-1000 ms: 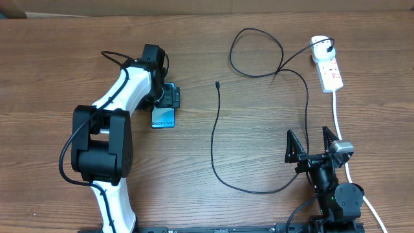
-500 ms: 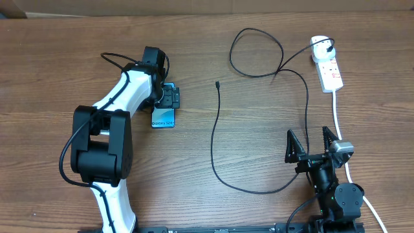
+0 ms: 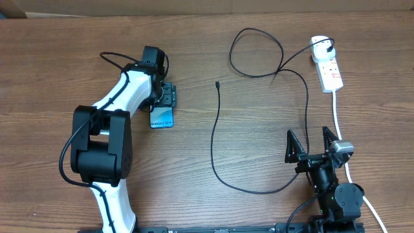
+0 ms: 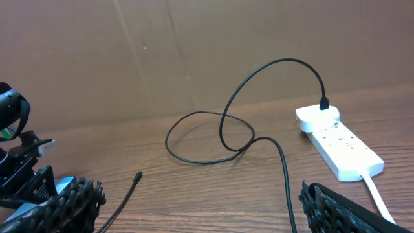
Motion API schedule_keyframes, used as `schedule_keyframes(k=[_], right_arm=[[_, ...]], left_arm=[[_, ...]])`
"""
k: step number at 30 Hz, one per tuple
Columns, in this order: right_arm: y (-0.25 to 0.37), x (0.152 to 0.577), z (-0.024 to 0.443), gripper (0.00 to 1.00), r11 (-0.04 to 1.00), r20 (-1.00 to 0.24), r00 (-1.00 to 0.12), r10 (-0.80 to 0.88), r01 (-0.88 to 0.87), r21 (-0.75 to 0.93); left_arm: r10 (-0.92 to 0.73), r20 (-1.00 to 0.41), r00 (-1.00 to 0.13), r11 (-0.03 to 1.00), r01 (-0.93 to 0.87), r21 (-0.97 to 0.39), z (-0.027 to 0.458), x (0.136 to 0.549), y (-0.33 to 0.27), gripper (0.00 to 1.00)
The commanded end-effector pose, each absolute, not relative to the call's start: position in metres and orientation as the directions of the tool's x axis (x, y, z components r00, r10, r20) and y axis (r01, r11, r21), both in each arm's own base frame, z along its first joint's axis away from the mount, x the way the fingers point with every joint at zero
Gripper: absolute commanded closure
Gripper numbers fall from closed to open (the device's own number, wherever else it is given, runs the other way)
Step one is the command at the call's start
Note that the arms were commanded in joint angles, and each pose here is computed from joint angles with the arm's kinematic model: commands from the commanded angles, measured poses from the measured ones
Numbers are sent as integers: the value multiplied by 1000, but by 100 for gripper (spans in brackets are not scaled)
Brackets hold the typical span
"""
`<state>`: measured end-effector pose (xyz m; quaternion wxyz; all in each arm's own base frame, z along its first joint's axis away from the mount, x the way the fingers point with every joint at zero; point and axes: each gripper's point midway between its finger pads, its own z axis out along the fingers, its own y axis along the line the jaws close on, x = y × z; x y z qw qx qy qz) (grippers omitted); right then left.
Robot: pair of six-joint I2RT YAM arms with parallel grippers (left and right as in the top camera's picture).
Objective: Plug charger to phone and switch on socket
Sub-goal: 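Close the left gripper on the phone's bottom edge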
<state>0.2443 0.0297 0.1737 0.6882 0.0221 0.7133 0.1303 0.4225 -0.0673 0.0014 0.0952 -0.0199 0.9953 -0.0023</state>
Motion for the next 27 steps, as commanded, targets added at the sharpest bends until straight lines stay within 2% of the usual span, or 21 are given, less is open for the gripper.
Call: schedule_keyframes(k=[1,4,18,27], right_arm=[[30,244,171,0,965,-976,-50,214,-147,219],[30,244,171,0,965,-976,-50,214,-147,219],[30,244,171,0,965,-976,-50,214,-147,219],[30,244,171,0,965,-976,-50,214,-147,219]], left_arm=[[-38,-135,-990,999,-35,-23,-14,408,-72,27],[-38,-131,-991,999,-35,-22,-14,407,-72,30],[-65,-111,-992,998,-62,-28,-9,405,-73,34],[-69,-131,-989,997,-65,-33,33,425,-76,36]])
